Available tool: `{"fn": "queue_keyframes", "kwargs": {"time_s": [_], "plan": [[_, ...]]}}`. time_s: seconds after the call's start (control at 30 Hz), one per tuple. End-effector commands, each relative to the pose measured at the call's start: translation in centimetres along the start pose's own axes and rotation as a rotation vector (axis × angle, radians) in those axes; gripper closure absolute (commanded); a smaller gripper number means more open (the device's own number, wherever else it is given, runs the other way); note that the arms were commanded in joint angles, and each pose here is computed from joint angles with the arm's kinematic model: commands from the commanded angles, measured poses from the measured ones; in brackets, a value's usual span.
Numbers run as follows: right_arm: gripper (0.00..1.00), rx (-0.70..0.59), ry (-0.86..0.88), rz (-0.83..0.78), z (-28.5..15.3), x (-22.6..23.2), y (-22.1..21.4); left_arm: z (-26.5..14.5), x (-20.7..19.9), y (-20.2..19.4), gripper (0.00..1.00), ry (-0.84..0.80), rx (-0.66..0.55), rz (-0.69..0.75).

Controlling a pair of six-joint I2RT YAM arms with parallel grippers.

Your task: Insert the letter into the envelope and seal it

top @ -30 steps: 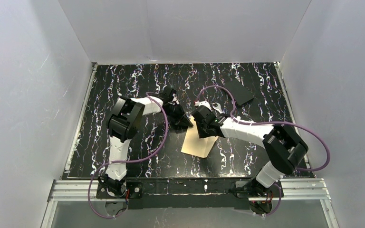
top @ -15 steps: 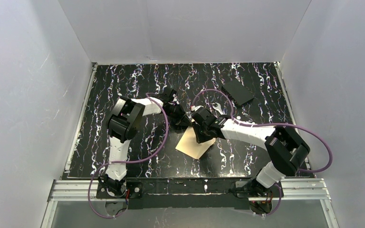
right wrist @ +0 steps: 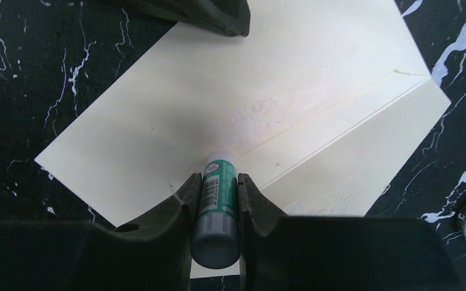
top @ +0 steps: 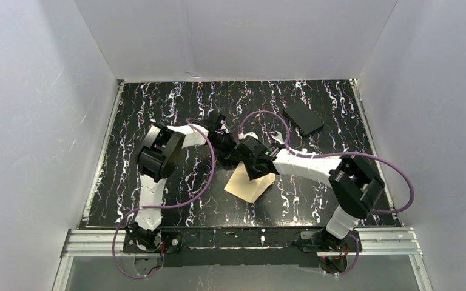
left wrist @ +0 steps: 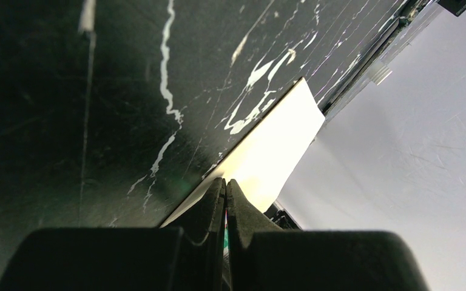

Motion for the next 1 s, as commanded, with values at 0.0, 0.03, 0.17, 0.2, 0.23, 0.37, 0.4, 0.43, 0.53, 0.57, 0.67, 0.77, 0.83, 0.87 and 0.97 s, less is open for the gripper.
{"fn": "queue_keyframes", "kwargs": {"time_s": [0.0,0.03,0.17,0.2,0.23,0.37,0.4,0.43,0.53,0.57,0.67,0.77,0.83,0.87,0.97], "plan": [[0.99,0.046,-0.148,-0.022,1.8,-1.0,-0.6,2.1,4.6,0.8,1.00,0.224,-0.095,-0.063],[0.99,0.046,-0.157,-0.029,2.0,-1.0,-0.5,2.1,4.7,0.8,1.00,0.224,-0.091,-0.060],[0.99,0.056,-0.186,-0.020,2.5,-1.5,-0.7,2.1,4.6,0.8,1.00,0.221,-0.085,-0.055],[0.99,0.065,-0.199,-0.008,2.7,-1.8,-0.7,2.0,4.6,0.8,1.00,0.221,-0.084,-0.054],[0.99,0.077,-0.216,0.001,2.8,-2.1,-0.8,2.0,4.6,0.8,1.00,0.221,-0.083,-0.052],[0.99,0.097,-0.253,0.041,2.7,-3.3,-0.9,2.0,4.4,0.8,1.00,0.215,-0.081,-0.049],[0.99,0.096,-0.255,0.045,2.7,-3.5,-0.9,2.0,4.3,0.8,1.00,0.214,-0.080,-0.047],[0.99,0.095,-0.254,0.048,2.6,-3.5,-0.8,1.9,4.2,0.9,1.00,0.212,-0.080,-0.041],[0.99,0.045,-0.154,0.052,1.5,-2.9,0.6,1.6,3.6,0.9,1.00,0.194,-0.080,-0.014],[0.99,-0.006,-0.072,0.058,0.5,-2.3,1.8,1.4,3.1,0.9,1.00,0.167,-0.086,0.006],[0.99,-0.171,0.125,0.068,-3.4,-1.2,5.5,0.4,0.9,0.9,1.00,0.061,-0.069,0.110],[0.99,-0.207,0.227,0.104,-6.5,-1.7,7.5,-0.6,-0.9,0.9,1.00,0.024,-0.062,0.198],[0.99,-0.210,0.296,0.127,-7.9,-2.2,7.5,-1.0,-1.6,0.8,1.00,0.004,-0.063,0.223],[0.99,-0.209,0.312,0.143,-8.3,-2.5,7.3,-1.2,-1.8,0.6,1.00,-0.003,-0.066,0.232],[0.99,-0.197,0.351,0.174,-9.1,-3.5,6.0,-2.0,-2.1,0.5,0.99,-0.008,-0.086,0.255]]}}
Point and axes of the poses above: each gripper's point midway between its finger pads, its own z axis out along the fingers, its own x axis along the line the jaws close on, y = z × x, the point moved 10 cm from there along -z, back along the fingers, and after that the axes turned 6 degrees about -z, right-handed, at the moved point
